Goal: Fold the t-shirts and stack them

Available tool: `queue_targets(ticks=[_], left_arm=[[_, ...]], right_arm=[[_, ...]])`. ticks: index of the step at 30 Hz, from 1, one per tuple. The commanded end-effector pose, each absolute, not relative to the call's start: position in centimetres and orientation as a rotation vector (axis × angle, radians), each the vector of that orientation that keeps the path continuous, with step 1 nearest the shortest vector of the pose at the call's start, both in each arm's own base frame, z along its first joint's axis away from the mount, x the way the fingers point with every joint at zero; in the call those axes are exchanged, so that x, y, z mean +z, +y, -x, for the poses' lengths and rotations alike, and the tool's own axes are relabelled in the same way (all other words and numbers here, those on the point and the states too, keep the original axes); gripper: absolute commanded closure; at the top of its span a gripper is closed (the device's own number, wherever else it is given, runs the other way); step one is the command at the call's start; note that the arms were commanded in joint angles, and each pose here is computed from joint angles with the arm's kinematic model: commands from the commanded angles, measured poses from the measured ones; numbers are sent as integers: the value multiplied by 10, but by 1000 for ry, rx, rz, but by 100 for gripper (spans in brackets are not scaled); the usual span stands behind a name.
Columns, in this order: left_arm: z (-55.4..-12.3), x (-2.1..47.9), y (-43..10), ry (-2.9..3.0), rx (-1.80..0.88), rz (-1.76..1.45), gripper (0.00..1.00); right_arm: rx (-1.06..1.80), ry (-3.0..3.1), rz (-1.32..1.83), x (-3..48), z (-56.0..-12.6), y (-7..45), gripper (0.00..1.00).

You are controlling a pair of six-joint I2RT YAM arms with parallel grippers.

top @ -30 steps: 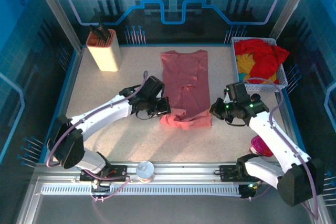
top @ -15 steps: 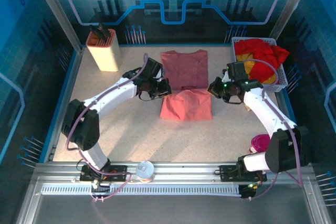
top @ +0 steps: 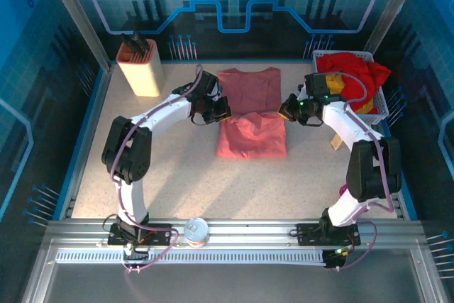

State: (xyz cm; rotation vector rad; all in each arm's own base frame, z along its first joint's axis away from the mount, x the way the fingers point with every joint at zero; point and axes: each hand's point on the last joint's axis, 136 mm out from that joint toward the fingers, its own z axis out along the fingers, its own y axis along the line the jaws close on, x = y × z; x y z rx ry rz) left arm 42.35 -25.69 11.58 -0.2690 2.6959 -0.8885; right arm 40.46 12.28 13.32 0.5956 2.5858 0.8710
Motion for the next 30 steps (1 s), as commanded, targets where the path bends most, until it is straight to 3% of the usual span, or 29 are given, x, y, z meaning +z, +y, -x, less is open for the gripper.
queue_targets(ticks=[1,10,14,16,18,19,20,22,25,26,30], left_arm=[[-440,120,-260,2651,-919,211,99],[-460,107,-256,2653,-925,231,97],[-468,99,-251,2653,-917,249,91],[-475,94,-251,2645,-930,250,84],[-482,87,-250,2646,-933,248,66],[-485,82,-249,2654,-931,248,52],[-488,81,-248,2654,-929,245,46],[-492,85,-243,2649,-920,241,27],[-490,105,-231,2622,-884,221,24],[-487,111,-227,2616,-866,217,23],[-464,138,-217,2598,-846,209,22]], right_arm=[[926,2543,-562,137,-425,121,100],[967,2568,-576,113,-447,124,100],[966,2585,-589,102,-455,123,100],[958,2593,-599,96,-460,121,100],[939,2603,-610,89,-466,117,100],[933,2608,-613,85,-469,116,93],[926,2612,-613,82,-472,114,78],[917,2620,-638,78,-474,107,63],[909,2599,-613,86,-470,103,13],[902,2594,-592,91,-468,103,1],[923,2581,-507,115,-448,109,0]])
